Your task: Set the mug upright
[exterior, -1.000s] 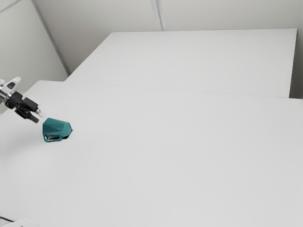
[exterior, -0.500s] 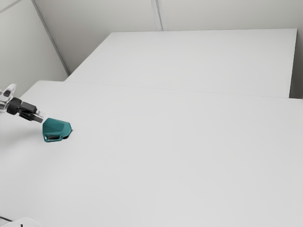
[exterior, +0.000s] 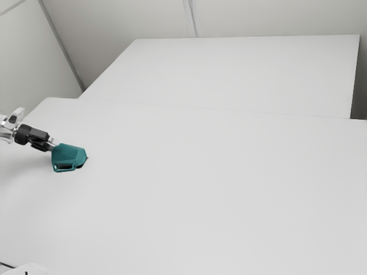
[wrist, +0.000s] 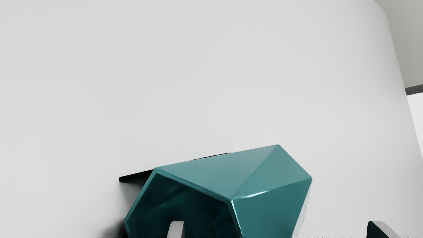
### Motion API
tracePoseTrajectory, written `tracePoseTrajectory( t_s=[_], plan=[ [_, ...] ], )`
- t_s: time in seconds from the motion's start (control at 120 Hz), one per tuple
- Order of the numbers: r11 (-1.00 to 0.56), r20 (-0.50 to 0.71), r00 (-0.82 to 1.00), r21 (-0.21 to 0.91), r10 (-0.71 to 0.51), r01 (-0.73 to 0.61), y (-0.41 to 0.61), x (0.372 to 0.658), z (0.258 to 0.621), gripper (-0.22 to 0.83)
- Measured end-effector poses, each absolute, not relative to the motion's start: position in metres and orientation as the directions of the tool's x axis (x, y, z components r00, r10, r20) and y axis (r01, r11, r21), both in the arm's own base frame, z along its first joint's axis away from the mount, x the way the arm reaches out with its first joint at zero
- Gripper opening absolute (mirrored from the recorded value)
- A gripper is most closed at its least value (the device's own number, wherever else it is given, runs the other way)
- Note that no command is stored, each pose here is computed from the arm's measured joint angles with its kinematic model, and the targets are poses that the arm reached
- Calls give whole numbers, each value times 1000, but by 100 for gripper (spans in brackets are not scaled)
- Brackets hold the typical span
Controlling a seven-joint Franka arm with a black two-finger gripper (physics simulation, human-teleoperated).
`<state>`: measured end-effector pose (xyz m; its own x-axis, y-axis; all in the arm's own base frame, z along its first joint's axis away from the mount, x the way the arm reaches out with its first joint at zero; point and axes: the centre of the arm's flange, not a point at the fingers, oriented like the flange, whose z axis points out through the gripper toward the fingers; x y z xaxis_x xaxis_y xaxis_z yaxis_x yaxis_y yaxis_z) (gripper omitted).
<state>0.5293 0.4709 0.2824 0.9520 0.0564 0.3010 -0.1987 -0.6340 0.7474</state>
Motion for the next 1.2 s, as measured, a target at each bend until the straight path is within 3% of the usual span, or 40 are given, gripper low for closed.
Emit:
tracePoseTrajectory(
  t_s=[0.158, 0.425, 0.667, 0.867, 1.2],
  plan=[
    [-610, 272, 961, 771, 53, -184, 465, 527, 277, 59],
    [-588, 249, 966, 792, 65, -164, 461, 527, 272, 28],
    [-542, 247, 963, 826, 108, -152, 460, 527, 261, 16],
    [-517, 251, 960, 842, 126, -152, 459, 528, 262, -3],
    [-506, 264, 957, 846, 119, -170, 453, 532, 279, -14]
  ],
)
